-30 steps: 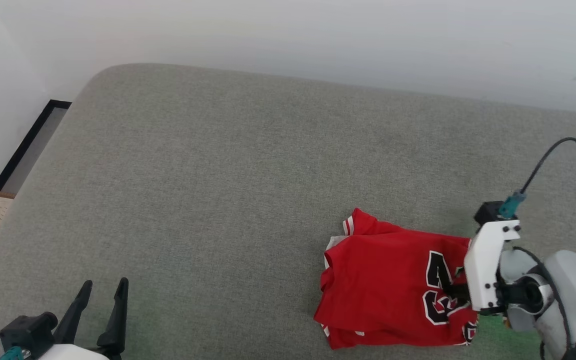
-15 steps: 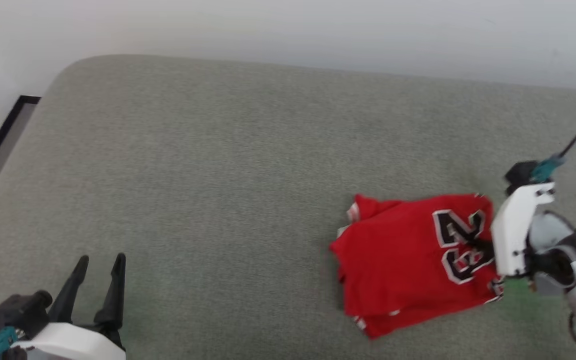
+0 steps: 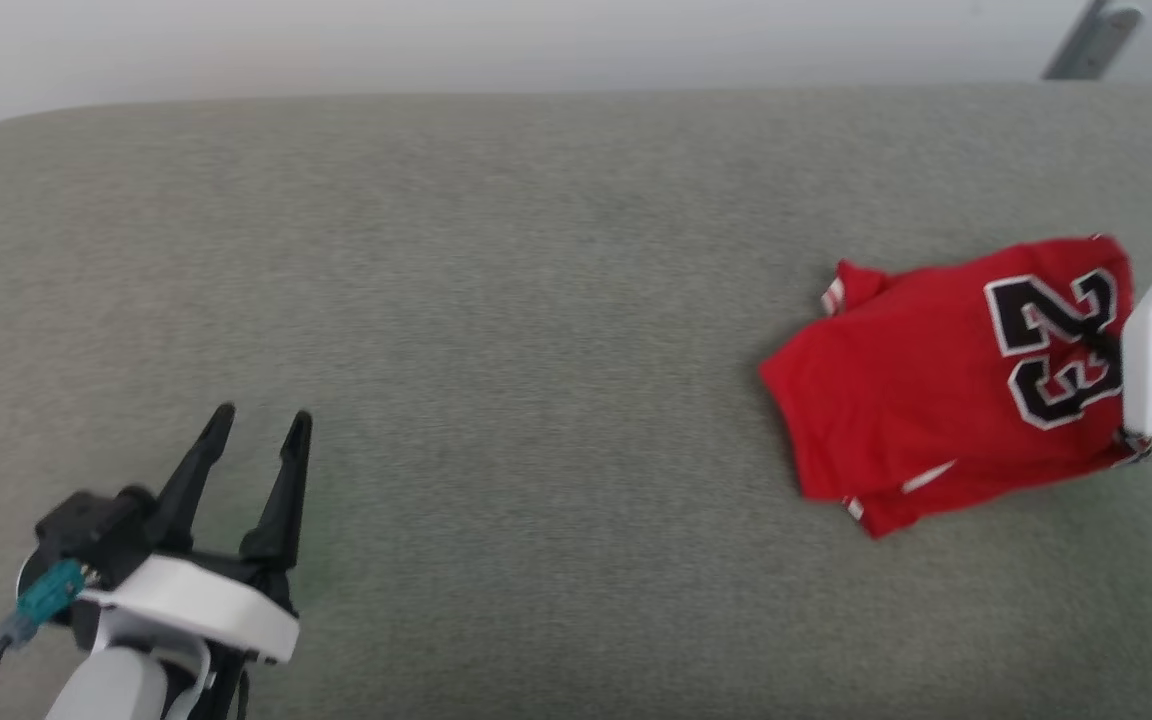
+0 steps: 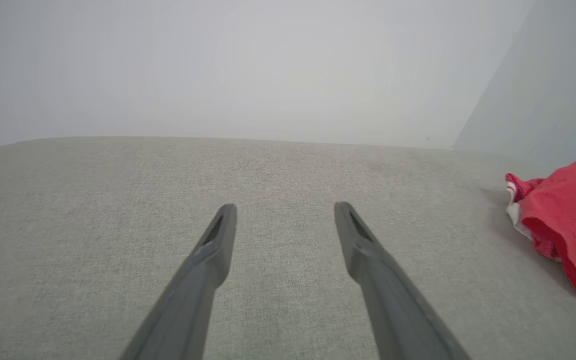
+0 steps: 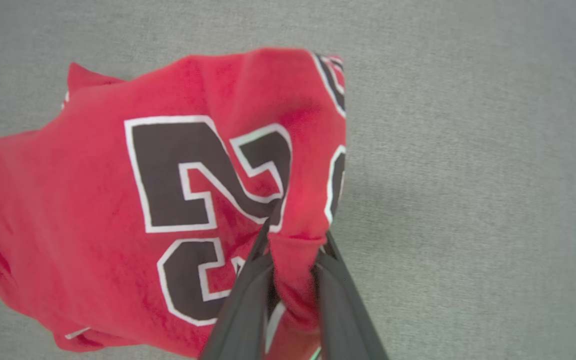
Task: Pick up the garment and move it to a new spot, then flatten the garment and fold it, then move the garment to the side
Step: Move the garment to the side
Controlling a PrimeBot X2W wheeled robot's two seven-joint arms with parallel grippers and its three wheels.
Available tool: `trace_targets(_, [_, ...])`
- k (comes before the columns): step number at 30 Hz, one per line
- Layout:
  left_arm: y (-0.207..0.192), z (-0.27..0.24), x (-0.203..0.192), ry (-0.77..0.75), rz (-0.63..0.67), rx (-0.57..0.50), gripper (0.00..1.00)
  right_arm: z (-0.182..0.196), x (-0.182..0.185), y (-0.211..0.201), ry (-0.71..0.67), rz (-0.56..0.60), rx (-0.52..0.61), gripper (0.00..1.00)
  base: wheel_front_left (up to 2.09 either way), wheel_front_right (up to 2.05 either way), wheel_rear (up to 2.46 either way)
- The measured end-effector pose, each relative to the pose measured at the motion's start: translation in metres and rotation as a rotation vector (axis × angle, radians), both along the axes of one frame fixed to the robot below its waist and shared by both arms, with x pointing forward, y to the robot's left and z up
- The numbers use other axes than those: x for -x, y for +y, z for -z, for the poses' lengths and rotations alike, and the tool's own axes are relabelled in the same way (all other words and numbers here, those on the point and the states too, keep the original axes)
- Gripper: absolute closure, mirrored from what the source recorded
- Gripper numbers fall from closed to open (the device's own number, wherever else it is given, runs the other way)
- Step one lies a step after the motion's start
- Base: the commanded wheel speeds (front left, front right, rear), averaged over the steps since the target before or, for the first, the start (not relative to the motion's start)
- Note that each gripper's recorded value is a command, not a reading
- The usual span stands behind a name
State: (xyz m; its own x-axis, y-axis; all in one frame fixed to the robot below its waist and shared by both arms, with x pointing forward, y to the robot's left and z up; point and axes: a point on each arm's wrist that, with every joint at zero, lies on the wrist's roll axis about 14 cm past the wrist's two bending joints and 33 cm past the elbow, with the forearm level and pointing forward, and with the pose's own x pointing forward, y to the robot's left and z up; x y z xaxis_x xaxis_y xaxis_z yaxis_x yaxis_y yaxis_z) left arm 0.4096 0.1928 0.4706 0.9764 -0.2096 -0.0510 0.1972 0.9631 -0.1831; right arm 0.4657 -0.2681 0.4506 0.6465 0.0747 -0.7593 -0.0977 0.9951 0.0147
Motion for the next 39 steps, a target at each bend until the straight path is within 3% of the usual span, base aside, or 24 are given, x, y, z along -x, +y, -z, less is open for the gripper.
trace_targets(6, [-0.060,-0.006,-0.034,-0.040,0.184,0.005,0.00,-0.021,0.000,-0.059,-0.077,0.125,0.107,1.00,0.00,0.00,0.00])
trace_targets(21, [-0.153,0.005,-0.069,-0.056,0.464,0.033,0.00,-0.045,-0.002,-0.159,-0.178,0.288,0.392,1.00,0.00,0.00,0.00])
trace_targets(30, [-0.160,0.015,-0.079,-0.043,0.492,0.044,0.00,-0.027,-0.017,-0.174,-0.172,0.278,0.526,1.00,0.00,0.00,0.00])
trace_targets(39, [-0.143,0.020,-0.082,-0.030,0.457,0.032,0.00,0.009,-0.025,-0.168,-0.134,0.300,0.514,1.00,0.00,0.00,0.00])
